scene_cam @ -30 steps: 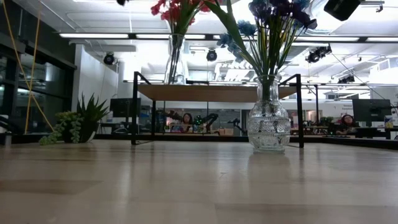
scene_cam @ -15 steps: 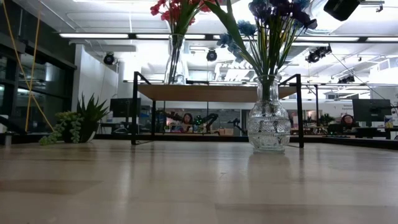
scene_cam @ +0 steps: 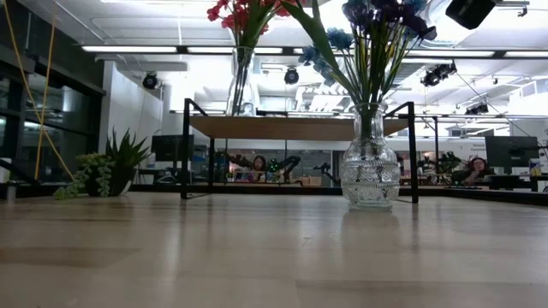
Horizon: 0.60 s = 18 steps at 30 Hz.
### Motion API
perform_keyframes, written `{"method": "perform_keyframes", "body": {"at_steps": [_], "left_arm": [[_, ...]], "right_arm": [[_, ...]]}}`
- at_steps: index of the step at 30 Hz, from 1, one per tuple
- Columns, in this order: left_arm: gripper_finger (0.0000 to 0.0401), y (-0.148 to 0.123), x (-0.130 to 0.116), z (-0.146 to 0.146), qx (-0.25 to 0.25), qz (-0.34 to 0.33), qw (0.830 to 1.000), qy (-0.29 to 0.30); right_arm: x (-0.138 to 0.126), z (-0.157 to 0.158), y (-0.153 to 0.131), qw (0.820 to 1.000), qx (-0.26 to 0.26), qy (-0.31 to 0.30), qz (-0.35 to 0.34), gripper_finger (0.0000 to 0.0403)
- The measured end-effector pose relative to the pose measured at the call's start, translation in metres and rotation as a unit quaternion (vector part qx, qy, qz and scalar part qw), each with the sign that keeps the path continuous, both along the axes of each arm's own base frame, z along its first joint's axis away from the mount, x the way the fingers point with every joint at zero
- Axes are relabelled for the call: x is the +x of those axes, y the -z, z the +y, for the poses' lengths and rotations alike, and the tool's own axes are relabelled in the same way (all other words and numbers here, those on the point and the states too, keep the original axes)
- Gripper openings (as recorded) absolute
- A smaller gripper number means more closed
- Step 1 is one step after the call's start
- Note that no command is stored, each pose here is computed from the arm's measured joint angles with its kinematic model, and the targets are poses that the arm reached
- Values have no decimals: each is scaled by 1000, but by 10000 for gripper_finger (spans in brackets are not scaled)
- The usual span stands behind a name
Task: Pick and place flowers into a vace then onto a shelf
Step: Put the transparent vase with flowers on the shelf
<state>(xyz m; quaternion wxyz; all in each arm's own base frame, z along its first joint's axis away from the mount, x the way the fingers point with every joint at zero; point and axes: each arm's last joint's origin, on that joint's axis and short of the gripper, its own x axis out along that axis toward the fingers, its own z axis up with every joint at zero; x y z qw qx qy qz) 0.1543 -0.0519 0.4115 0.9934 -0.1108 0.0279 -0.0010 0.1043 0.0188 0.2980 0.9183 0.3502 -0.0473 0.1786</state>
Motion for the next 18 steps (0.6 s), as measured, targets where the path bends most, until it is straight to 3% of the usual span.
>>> {"method": "perform_keyframes", "body": {"at_steps": [9,18], "left_arm": [[367,7,-3,-17,15,31,998,48],[363,22,8,-32,-19,90,994,52]], "right_arm": [[1,0,5,1000,-3,0,27,252],[2,1,17,994,27,-15,102,252]]}}
